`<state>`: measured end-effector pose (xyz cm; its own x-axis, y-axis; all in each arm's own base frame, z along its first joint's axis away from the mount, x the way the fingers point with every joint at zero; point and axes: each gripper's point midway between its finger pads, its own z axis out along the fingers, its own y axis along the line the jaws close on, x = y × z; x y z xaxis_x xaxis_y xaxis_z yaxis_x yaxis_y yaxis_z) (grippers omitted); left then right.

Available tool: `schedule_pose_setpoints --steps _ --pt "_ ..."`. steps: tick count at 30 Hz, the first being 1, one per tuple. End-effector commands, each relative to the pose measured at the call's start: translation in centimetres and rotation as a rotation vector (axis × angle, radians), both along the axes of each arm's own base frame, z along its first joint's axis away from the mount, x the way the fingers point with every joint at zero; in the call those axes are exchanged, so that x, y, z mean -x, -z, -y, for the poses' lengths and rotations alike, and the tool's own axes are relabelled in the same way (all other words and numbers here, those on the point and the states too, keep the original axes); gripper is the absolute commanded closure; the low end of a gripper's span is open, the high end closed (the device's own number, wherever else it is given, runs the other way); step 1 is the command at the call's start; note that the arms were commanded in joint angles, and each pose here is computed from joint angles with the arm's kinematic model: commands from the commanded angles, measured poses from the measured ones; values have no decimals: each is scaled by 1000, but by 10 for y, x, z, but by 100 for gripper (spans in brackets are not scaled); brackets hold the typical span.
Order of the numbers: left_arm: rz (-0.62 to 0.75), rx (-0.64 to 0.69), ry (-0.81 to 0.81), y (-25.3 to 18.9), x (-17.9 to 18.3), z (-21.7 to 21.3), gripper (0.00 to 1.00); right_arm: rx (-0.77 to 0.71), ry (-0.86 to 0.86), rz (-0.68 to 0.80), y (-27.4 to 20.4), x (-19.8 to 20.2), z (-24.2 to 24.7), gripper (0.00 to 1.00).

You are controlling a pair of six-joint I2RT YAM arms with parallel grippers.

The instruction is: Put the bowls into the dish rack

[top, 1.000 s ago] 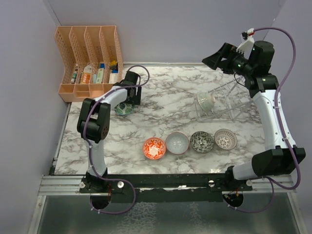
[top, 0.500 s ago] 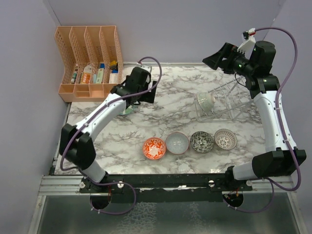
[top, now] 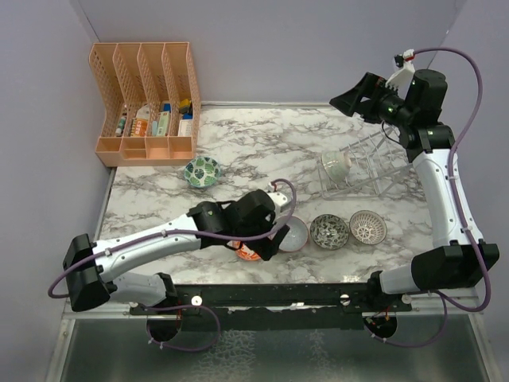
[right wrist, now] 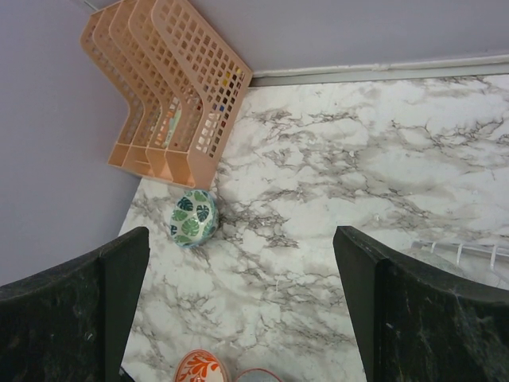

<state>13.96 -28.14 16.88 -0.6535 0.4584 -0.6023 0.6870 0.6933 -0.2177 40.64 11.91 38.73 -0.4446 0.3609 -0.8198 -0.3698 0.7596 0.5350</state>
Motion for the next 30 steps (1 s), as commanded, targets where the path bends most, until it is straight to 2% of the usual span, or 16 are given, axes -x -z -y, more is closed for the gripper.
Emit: schedule_pose_setpoints --steps 1,8,13,17,20,24,27,29,30 --pt "-15 -44 57 33 20 15 16 13 19 39 -6 3 5 0" --pt "6 -112 77 75 22 29 22 8 3 58 -15 6 3 0" --pt "17 -189 53 95 17 17 35 16 12 60 -14 10 4 0" --pt "28 -241 30 114 16 4 37 22 19 61 -13 11 6 0" --pt "20 -275 27 125 18 -5 46 25 24 66 -16 11 6 0" --pt "12 -294 24 134 20 -11 53 31 32 70 -17 10 8 0" --pt "24 -303 19 131 17 -11 63 33 39 70 -17 9 9 0" --pt "28 -301 12 125 16 -10 79 36 44 71 -17 8 10 0" --pt "27 -300 5 121 15 -10 91 39 48 69 -17 8 11 0"
